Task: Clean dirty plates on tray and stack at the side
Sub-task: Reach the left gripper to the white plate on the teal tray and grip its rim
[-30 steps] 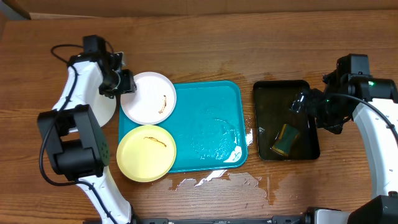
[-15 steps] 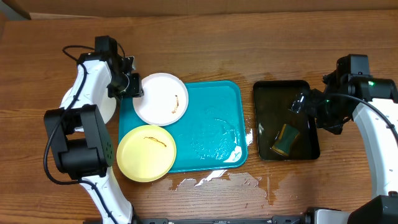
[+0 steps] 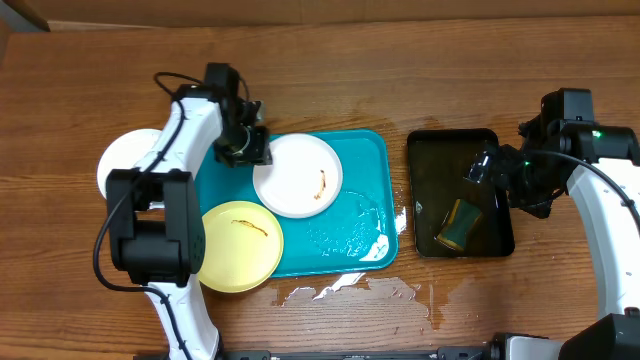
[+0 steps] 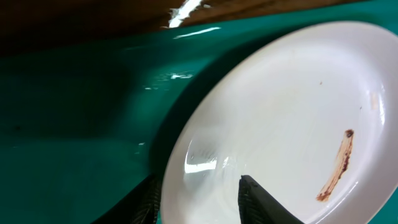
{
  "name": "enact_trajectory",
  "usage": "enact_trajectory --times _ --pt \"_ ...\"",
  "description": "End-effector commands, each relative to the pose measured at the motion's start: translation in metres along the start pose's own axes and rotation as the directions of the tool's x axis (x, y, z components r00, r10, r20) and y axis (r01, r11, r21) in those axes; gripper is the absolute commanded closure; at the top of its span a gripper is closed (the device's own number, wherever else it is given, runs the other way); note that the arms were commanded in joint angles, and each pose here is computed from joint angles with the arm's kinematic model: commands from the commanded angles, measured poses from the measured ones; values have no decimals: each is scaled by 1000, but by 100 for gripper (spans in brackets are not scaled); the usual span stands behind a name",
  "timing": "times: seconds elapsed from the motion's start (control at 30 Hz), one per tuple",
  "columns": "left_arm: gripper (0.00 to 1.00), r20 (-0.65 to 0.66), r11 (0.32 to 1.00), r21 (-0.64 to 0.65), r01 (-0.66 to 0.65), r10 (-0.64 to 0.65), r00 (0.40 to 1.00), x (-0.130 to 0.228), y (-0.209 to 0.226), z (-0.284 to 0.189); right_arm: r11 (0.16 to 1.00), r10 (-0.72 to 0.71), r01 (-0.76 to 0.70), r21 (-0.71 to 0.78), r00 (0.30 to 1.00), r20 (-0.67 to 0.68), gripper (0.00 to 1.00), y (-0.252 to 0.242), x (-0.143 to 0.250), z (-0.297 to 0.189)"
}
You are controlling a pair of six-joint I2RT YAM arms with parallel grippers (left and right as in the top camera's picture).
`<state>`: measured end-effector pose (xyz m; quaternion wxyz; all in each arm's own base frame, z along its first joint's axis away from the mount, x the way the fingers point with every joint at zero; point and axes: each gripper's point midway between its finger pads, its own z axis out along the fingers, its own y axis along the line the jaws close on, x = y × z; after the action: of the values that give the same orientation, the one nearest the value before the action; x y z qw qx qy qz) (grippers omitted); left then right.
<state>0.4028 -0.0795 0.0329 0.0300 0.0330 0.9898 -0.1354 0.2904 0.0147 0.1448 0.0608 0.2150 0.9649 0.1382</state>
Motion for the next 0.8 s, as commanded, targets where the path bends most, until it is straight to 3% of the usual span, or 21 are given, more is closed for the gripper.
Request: enact_trajectory --times 0.0,0.2,0.3,0.77 --pt "57 -35 1000 22 -9 10 999 8 -17 10 1000 -5 5 -7 1000 -5 0 1 2 0" --pt "58 -43 998 -10 -67 66 997 11 -38 17 1000 3 -3 1 1000 -26 0 -1 7 0" --pt "57 -30 995 -82 -54 51 998 9 -32 19 1000 3 -3 0 1000 -26 0 -1 7 0" --pt "69 -54 989 -122 80 -87 995 29 -24 40 999 -32 31 -10 999 -36 0 10 12 3"
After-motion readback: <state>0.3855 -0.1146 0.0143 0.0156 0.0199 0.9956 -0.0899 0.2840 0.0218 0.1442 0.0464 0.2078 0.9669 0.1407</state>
